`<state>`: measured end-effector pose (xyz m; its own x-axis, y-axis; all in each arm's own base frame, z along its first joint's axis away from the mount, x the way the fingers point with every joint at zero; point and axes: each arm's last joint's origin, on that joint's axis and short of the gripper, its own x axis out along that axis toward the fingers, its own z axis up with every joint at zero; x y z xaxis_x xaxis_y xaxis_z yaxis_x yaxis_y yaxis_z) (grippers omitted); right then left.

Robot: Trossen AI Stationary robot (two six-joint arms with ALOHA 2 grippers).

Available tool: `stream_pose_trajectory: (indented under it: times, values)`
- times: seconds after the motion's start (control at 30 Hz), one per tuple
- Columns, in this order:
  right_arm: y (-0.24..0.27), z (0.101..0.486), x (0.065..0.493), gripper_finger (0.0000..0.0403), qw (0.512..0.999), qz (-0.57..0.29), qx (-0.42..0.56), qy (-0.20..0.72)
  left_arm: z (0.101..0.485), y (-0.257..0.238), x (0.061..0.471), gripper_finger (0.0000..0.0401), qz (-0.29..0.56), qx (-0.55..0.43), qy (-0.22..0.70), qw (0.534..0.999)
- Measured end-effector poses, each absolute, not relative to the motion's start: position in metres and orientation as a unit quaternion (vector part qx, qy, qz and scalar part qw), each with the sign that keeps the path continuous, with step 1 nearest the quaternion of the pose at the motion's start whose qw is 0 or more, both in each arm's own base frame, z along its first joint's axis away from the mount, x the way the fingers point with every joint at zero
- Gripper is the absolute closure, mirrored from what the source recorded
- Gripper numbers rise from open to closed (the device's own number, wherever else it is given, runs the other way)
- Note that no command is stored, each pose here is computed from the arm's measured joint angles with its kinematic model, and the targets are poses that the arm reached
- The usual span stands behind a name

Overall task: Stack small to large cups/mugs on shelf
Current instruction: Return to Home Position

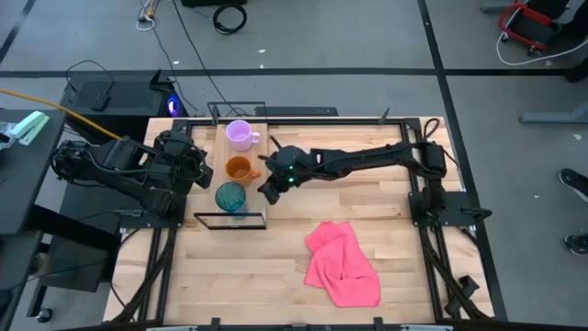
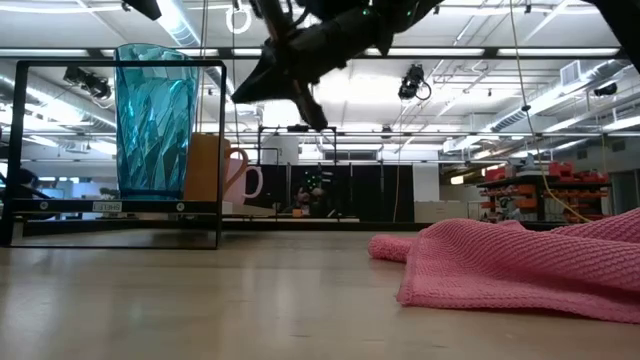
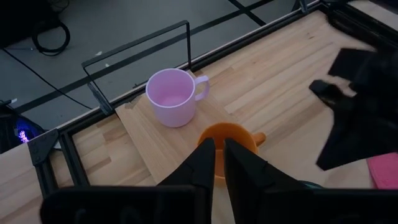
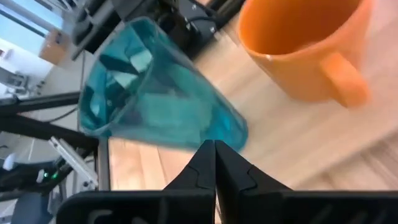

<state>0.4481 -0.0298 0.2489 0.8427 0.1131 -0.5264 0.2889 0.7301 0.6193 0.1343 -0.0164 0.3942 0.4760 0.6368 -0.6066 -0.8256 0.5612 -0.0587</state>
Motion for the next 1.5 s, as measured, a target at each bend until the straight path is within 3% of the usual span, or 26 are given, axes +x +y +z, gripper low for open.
stream_pose_trajectory:
  times: [0.17,0.43,0.73,0.97,1.1,1.3,1.5]
  values:
    - [-0.028,0.283,0.427,0.0393,0.889,-0.048,0.364,0.273,0.395,-0.016,0.134,0.0358,0.438,-0.167,0.266,0.842]
    - [-0.006,0.375,0.368,0.0391,0.918,0.011,0.347,0.191,0.395,-0.016,0.135,0.0369,0.438,-0.168,0.264,0.843]
    - [0.031,0.450,0.267,0.0389,0.960,0.109,0.216,0.141,0.394,-0.020,0.139,0.0361,0.393,-0.221,0.292,0.843]
    - [0.046,0.469,0.188,0.0387,0.948,0.153,0.219,0.174,0.395,-0.025,0.144,0.0368,0.344,-0.269,0.308,0.845]
    - [0.050,0.479,0.159,0.0387,0.954,0.146,0.219,0.145,0.400,-0.027,0.150,0.0371,0.325,-0.284,0.281,0.857]
    - [0.055,0.478,0.134,0.0387,0.956,0.168,0.221,0.100,0.421,-0.033,0.170,0.0363,0.235,-0.233,0.198,0.923]
    - [0.067,0.443,0.134,0.0387,0.940,0.225,0.255,0.025,0.447,-0.055,0.193,0.0364,0.100,-0.143,0.068,0.982]
